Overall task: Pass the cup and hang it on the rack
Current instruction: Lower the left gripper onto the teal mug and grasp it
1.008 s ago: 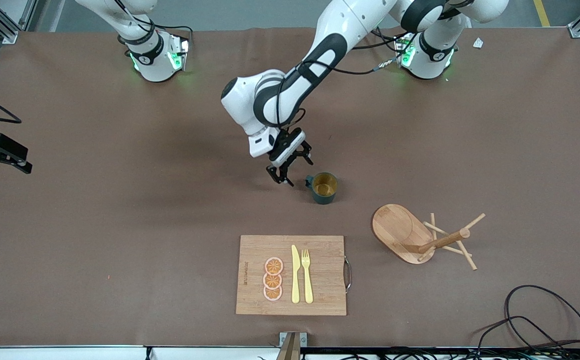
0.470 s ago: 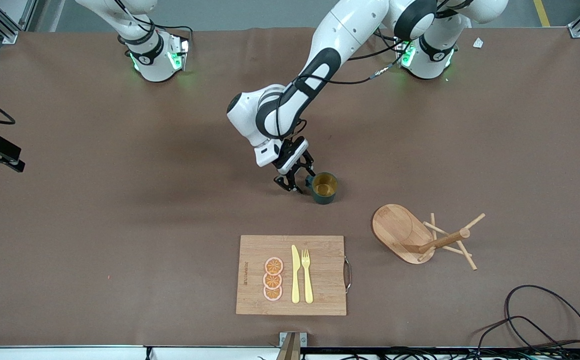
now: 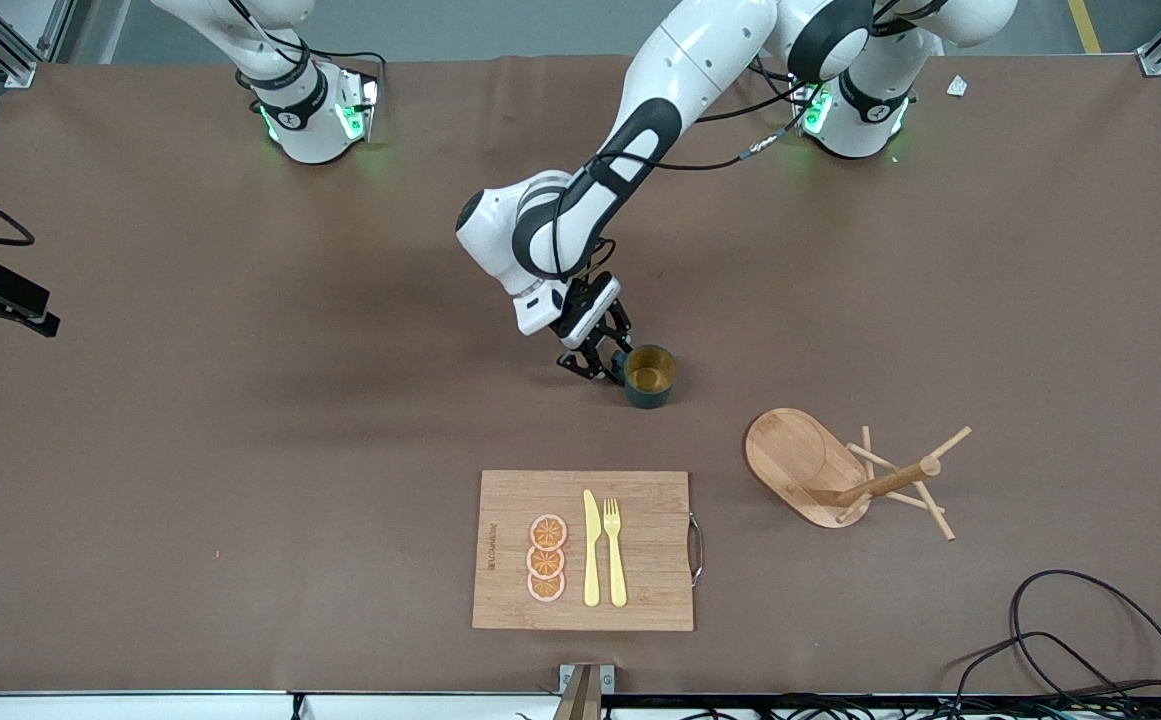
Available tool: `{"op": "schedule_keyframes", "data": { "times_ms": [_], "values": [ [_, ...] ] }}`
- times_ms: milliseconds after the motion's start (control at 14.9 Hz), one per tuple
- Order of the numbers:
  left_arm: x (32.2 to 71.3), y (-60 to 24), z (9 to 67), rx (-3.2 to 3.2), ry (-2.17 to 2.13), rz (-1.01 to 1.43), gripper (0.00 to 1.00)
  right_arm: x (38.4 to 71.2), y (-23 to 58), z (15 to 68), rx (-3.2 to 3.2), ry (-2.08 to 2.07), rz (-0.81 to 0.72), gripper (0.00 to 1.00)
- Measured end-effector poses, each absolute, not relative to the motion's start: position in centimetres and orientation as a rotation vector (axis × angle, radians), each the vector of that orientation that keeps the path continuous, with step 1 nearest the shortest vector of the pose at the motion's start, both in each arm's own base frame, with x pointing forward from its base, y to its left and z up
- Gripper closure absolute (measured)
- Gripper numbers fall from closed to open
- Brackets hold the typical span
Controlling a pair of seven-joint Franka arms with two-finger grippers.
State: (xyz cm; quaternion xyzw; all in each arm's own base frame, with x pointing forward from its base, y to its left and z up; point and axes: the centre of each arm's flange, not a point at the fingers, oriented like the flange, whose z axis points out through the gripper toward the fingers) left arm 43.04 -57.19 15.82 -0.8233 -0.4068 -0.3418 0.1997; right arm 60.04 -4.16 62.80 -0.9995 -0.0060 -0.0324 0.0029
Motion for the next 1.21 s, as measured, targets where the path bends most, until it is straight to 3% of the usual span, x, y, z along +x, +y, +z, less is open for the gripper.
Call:
{"op": "schedule_keyframes", "data": {
  "times_ms": [134, 269, 739, 1209],
  "values": [
    [43.0, -57.2, 15.8, -2.298, -1.144, -0.948, 0.58, 59.9, -4.1, 62.7, -3.132, -0.016, -0.087, 0.00],
    [43.1, -57.3, 16.0, -2.299, -1.149, -0.948, 0.76, 59.9, -4.0, 62.7, -3.131, -0.020, -0.084, 0.00],
    [43.9, -57.8, 18.4, -2.344, -1.100, -0.936, 0.79, 59.9, -3.7, 62.7, -3.130, -0.028, -0.081, 0.00],
    [49.9, -54.4, 32.4, -2.495, -1.209, -0.657, 0.79, 59.9, -3.7, 62.8, -3.130, -0.029, -0.083, 0.00]
  ]
}}
